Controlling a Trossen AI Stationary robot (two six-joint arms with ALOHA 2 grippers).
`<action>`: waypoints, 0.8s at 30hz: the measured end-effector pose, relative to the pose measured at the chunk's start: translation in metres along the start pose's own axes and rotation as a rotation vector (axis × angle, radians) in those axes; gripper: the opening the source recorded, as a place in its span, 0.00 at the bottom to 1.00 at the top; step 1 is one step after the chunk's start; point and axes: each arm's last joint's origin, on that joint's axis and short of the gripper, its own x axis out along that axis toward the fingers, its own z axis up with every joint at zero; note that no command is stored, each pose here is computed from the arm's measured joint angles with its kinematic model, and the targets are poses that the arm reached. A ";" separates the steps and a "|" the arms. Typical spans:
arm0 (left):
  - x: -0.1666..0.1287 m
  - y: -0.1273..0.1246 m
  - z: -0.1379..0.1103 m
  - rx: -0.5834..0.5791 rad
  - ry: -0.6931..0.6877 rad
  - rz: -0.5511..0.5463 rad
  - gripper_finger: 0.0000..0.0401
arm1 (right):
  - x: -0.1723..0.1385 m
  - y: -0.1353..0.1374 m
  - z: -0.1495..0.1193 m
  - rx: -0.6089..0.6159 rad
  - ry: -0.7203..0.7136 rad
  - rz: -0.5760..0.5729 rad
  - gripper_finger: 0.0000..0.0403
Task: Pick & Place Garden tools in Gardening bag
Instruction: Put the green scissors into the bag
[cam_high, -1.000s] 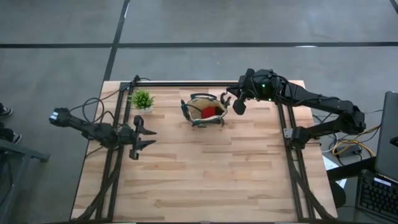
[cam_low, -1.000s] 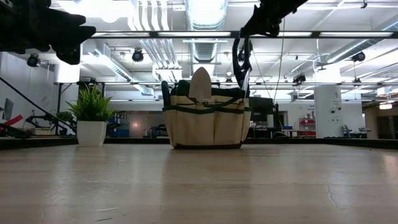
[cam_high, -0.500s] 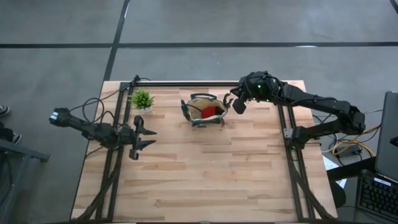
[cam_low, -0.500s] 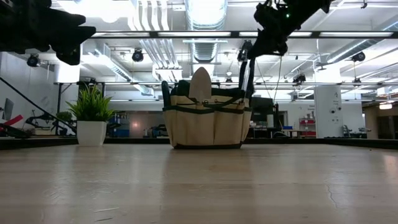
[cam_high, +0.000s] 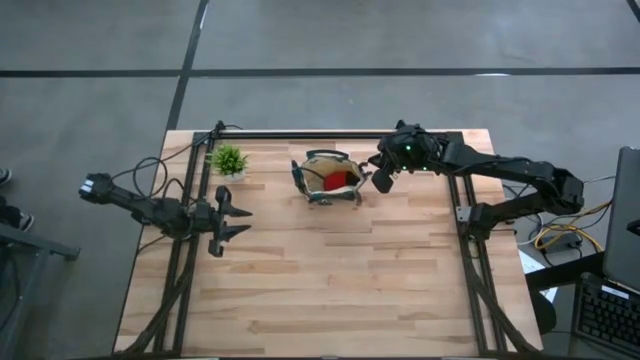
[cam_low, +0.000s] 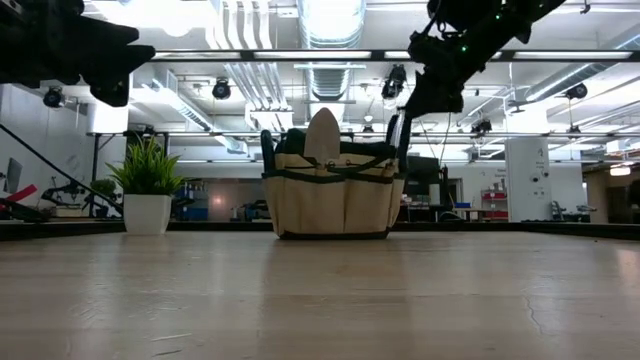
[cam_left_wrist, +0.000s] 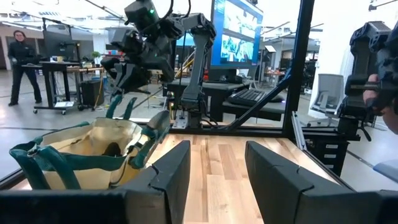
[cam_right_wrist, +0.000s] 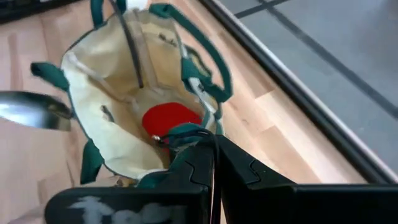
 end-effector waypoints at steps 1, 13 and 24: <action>0.000 0.000 0.000 -0.001 0.001 0.000 0.40 | 0.003 0.000 -0.001 0.000 0.010 0.006 0.02; 0.000 0.001 -0.007 -0.041 0.069 0.020 0.40 | 0.025 0.001 -0.005 -0.065 0.045 0.008 0.02; -0.001 -0.001 -0.009 0.024 0.092 -0.039 0.40 | -0.035 0.000 0.000 -0.131 -0.066 0.016 0.10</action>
